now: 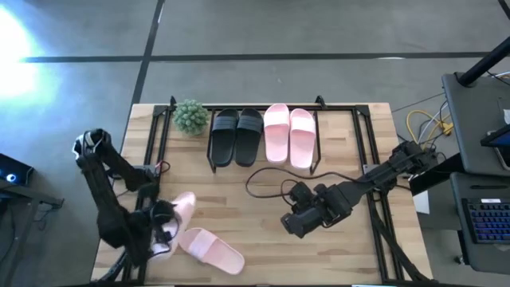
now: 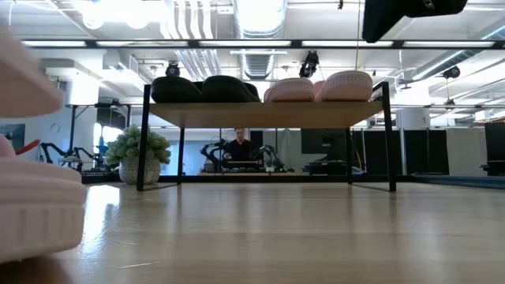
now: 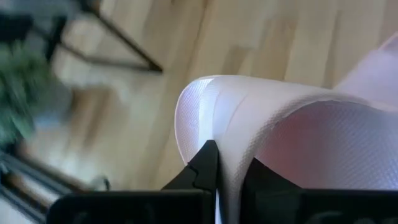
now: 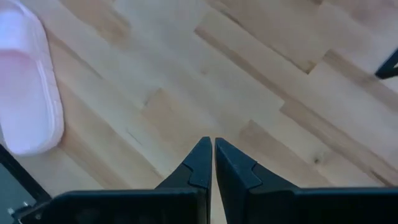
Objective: Pick and place slides into the shelf
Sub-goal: Put the pink slipper under the shelf
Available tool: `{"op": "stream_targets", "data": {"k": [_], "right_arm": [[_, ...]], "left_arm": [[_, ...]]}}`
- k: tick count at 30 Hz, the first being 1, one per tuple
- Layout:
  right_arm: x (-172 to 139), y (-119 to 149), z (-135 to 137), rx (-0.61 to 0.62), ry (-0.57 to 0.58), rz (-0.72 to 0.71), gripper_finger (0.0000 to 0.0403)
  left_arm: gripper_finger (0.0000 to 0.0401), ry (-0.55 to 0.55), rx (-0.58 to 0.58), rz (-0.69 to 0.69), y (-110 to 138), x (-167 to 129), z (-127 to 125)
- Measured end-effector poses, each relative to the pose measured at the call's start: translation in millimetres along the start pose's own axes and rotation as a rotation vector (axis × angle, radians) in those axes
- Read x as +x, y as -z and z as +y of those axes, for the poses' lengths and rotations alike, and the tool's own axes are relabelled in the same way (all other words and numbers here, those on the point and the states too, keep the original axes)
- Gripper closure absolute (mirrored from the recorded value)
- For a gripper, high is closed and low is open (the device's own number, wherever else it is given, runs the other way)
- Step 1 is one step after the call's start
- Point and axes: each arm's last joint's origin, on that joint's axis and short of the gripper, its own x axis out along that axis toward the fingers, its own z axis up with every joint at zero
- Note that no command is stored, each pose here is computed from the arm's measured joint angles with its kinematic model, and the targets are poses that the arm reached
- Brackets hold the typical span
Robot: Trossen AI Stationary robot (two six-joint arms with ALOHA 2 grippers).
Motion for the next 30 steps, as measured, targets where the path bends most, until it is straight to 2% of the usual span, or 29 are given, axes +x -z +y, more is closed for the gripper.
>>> {"op": "stream_targets", "data": {"k": [4, 7, 10, 15, 18, 26, 30], "right_arm": [[-6, -6, -3, 0.019, -0.004, -0.057, 0.0390], [-13, -11, -7, 0.035, -0.017, -0.092, 0.0390], [-20, -16, -11, 0.048, -0.028, -0.115, 0.0390], [-33, -20, -20, 0.055, -0.034, -0.148, 0.0390], [-40, -21, -26, 0.053, -0.024, -0.158, 0.0390], [-48, -23, -36, 0.034, 0.013, -0.193, 0.0390], [-48, -22, -38, 0.022, 0.036, -0.188, 0.0390]], "left_arm": [[0.0400, -0.032, 0.101, -0.016, -40, 17, 3], [0.0400, -0.051, 0.087, -0.002, -71, 41, 7], [0.0400, -0.017, 0.082, -0.048, -99, 62, 6], [0.0401, 0.017, 0.105, -0.108, -133, 91, 6], [0.0401, 0.003, 0.133, -0.077, -142, 116, 5], [0.0401, -0.174, 0.125, -0.056, -160, 180, 1], [0.0397, -0.267, 0.161, -0.029, -160, 205, -6]]}}
